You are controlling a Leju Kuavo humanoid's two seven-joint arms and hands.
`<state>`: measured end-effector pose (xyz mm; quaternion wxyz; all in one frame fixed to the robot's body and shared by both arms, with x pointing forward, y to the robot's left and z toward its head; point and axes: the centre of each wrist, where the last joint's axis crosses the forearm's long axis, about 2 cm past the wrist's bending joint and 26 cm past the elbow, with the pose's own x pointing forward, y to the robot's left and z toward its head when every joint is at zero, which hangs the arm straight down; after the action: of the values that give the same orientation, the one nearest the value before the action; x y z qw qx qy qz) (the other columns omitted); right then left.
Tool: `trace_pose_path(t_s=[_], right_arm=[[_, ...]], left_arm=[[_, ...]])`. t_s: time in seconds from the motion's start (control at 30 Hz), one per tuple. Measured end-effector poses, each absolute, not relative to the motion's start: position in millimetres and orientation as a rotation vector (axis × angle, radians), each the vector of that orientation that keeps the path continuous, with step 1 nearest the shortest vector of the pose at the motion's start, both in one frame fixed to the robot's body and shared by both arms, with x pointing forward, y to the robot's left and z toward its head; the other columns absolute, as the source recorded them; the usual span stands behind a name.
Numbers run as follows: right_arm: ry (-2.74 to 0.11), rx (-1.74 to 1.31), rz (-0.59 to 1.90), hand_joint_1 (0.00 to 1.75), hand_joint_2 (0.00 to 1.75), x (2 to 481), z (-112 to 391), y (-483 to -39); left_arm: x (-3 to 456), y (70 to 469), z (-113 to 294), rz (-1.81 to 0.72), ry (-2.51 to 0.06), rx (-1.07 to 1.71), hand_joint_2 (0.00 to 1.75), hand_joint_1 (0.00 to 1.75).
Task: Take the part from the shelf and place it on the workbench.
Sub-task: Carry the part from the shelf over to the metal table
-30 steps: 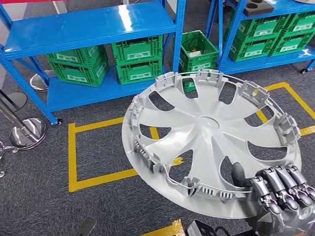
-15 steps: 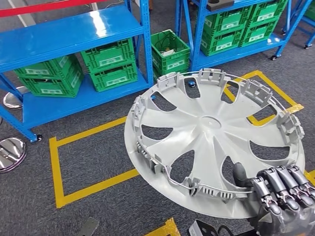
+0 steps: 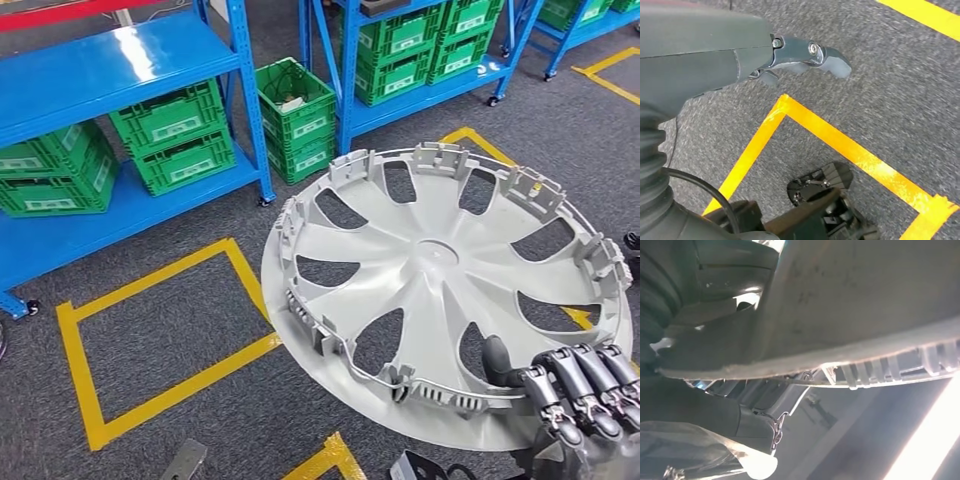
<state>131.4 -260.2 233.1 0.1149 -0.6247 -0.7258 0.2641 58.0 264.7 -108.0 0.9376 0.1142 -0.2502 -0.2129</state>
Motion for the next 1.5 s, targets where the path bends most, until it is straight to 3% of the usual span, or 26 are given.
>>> trace_pose_path(t_s=[0.87, 1.5], right_arm=[[-2.073, -1.856, 0.77, 1.75, 1.75, 121, 234, -266], [-2.056, -1.874, 0.766, 1.75, 1.75, 117, 237, -268]], left_arm=[[57, 252, -107, -0.434, -0.645, 0.251, 1.75, 0.0], [50, 249, -109, -0.002, -0.704, -0.056, 1.75, 0.0]])
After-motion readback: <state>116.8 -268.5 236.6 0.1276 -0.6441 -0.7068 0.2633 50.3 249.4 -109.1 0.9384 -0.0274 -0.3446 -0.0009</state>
